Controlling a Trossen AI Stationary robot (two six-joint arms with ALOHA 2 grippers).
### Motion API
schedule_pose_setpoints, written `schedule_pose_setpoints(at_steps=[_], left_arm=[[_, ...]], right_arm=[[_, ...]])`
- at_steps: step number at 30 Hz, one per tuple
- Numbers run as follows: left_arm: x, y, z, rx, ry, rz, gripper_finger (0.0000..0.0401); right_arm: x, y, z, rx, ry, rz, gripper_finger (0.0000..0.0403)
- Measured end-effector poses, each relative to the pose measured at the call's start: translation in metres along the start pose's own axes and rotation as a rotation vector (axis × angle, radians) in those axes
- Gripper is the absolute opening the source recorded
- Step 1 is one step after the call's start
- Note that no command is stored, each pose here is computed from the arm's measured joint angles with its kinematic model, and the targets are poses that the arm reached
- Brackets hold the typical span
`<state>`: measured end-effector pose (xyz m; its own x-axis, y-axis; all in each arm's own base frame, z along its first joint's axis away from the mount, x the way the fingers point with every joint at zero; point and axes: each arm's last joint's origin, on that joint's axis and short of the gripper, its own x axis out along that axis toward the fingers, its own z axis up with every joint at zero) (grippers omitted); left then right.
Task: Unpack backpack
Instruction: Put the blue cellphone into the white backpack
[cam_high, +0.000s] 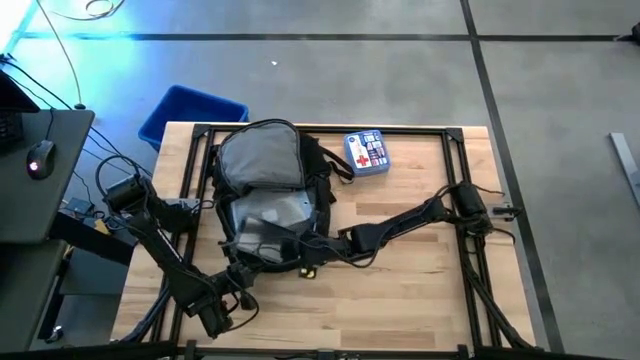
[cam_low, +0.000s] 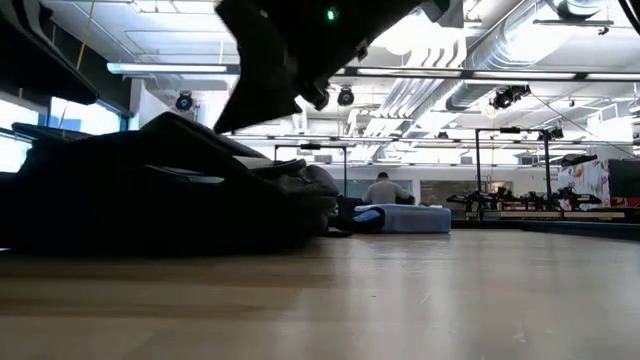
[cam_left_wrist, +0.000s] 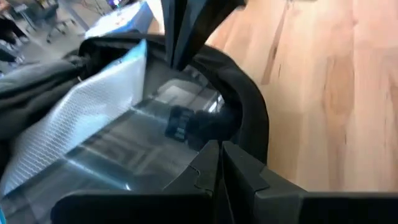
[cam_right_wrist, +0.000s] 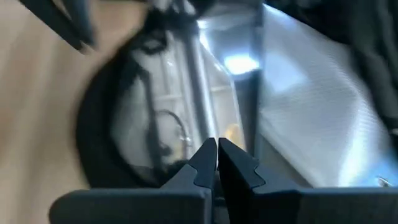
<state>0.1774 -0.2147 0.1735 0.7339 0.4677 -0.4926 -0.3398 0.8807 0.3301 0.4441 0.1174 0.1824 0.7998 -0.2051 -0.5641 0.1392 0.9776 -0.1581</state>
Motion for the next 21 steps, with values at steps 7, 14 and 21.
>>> schedule_pose_setpoints(at_steps=[7, 14, 21], left_arm=[[0.003, 0.005, -0.004, -0.013, 0.061, 0.03, 0.0], [0.028, 0.019, -0.015, -0.03, 0.153, 0.108, 0.0], [0.05, 0.038, -0.028, -0.054, 0.16, 0.23, 0.0]], right_arm=[[-0.003, 0.014, 0.002, 0.042, -0.03, 0.165, 0.0074], [0.002, 0.022, -0.002, 0.023, -0.015, 0.328, 0.012], [0.009, 0.004, -0.002, 0.064, -0.028, 0.099, 0.0122]])
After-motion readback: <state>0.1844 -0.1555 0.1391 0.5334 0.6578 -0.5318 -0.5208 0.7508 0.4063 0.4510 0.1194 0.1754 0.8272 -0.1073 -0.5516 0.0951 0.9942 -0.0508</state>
